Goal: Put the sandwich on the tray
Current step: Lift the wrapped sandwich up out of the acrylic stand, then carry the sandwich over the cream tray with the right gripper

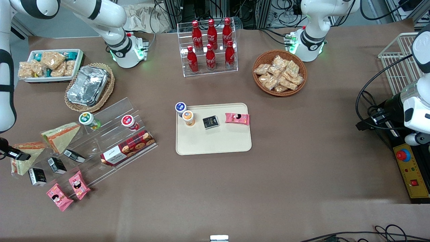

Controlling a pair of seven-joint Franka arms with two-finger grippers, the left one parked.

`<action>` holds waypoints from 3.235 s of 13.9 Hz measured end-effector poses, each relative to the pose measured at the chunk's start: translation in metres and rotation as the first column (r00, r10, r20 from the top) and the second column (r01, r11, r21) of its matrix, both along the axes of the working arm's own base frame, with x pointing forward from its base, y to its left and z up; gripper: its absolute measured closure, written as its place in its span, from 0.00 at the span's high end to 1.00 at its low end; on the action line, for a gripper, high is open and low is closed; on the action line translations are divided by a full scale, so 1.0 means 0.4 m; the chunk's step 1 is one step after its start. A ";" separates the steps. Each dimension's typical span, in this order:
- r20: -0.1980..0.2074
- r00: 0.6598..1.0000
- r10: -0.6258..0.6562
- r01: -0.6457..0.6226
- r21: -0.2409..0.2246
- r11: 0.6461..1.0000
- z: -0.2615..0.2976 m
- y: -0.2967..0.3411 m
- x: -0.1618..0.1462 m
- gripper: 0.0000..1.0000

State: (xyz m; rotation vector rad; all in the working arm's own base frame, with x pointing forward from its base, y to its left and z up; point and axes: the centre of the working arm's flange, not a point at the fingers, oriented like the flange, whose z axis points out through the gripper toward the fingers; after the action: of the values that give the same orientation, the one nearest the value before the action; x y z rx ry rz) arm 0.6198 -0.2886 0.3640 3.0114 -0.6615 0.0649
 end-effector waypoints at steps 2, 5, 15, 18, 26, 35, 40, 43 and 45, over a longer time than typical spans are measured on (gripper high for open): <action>-0.020 0.999 0.038 -0.038 0.012 0.999 0.020 0.001 -0.002 0.39; -0.068 0.995 0.068 -0.065 0.046 0.997 0.110 0.015 -0.009 0.24; -0.187 0.973 0.136 -0.114 0.121 0.986 0.485 0.371 -0.080 0.22; -0.213 0.976 0.046 -0.026 0.093 0.995 0.539 0.602 -0.083 0.22; -0.216 0.932 -0.290 0.324 0.142 0.935 0.566 1.062 -0.103 0.22; -0.219 0.795 -0.566 0.601 0.157 0.784 0.318 1.531 -0.093 0.22; -0.124 0.704 -0.700 0.710 0.097 0.697 0.086 1.731 -0.120 0.22; -0.097 0.657 -0.748 0.754 0.091 0.651 -0.022 1.790 -0.129 0.22; -0.076 0.635 -0.769 0.772 0.086 0.630 -0.069 1.806 -0.131 0.22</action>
State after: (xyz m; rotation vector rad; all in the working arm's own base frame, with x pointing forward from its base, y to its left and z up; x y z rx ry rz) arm 0.5674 0.4338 0.3363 2.5107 -1.9380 -0.0656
